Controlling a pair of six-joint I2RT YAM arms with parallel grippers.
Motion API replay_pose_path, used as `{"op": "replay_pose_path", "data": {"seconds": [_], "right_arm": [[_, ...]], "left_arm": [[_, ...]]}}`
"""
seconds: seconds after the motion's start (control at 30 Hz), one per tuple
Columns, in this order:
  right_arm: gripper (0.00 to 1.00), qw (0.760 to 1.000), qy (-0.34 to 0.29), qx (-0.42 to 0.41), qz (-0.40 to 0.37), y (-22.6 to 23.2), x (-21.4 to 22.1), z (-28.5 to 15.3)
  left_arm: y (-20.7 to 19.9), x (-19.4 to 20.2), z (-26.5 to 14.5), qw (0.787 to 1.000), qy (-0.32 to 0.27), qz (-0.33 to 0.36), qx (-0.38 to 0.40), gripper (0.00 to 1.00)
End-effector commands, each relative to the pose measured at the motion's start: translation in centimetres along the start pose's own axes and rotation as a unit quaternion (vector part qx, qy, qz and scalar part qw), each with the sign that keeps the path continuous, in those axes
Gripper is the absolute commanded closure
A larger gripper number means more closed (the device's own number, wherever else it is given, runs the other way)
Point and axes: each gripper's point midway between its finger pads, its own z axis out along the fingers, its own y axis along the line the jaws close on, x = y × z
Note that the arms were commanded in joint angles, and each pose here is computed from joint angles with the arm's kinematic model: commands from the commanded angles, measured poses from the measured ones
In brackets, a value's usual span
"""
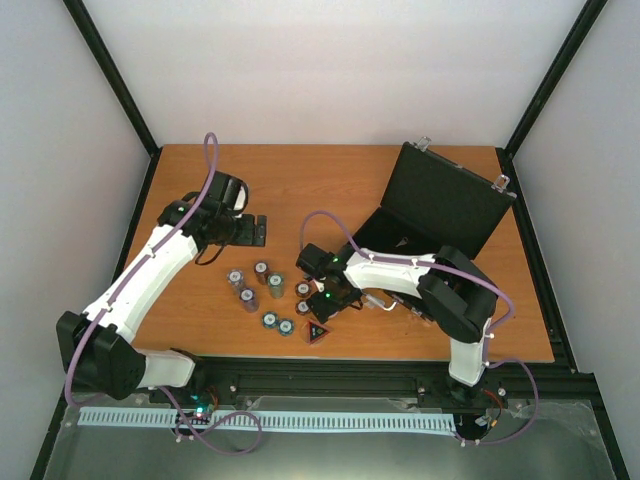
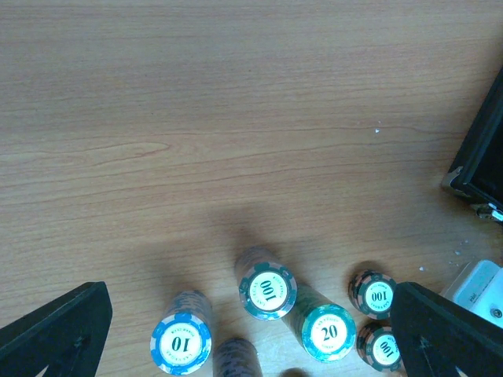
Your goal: Pack up texas hold em set
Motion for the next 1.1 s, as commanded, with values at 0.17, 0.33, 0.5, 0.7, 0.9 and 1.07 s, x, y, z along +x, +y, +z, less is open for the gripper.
{"op": "replay_pose_path", "data": {"seconds": [0.17, 0.33, 0.5, 0.7, 0.9, 1.07], "right_arm": [[0.26, 0.999, 0.028, 0.018, 0.013, -0.3, 1.5, 1.5], [0.33, 0.999, 0.032, 0.023, 0.016, -0.4, 1.9, 1.4], [0.38, 0.999, 0.035, 0.021, 0.016, -0.3, 1.9, 1.6], [0.48, 0.999, 0.036, 0.023, 0.015, -0.3, 1.9, 1.6], [0.59, 0.999, 0.033, 0.035, 0.011, -0.5, 1.3, 1.4], [0.63, 0.999, 0.019, 0.040, 0.005, -0.5, 0.2, 0.4]], "left_arm": [[0.2, 0.5, -0.6, 1.000, -0.001, 0.005, -0.004, 0.00], [0.2, 0.7, -0.5, 1.000, 0.000, 0.004, -0.003, 0.00], [0.3, 0.9, -0.2, 1.000, 0.004, 0.005, -0.003, 0.00], [0.3, 0.9, 0.0, 1.000, 0.005, 0.007, -0.005, 0.00], [0.3, 0.8, 0.1, 1.000, 0.006, 0.011, -0.007, 0.00], [0.3, 0.6, 0.2, 1.000, 0.005, 0.014, -0.009, 0.00]]}}
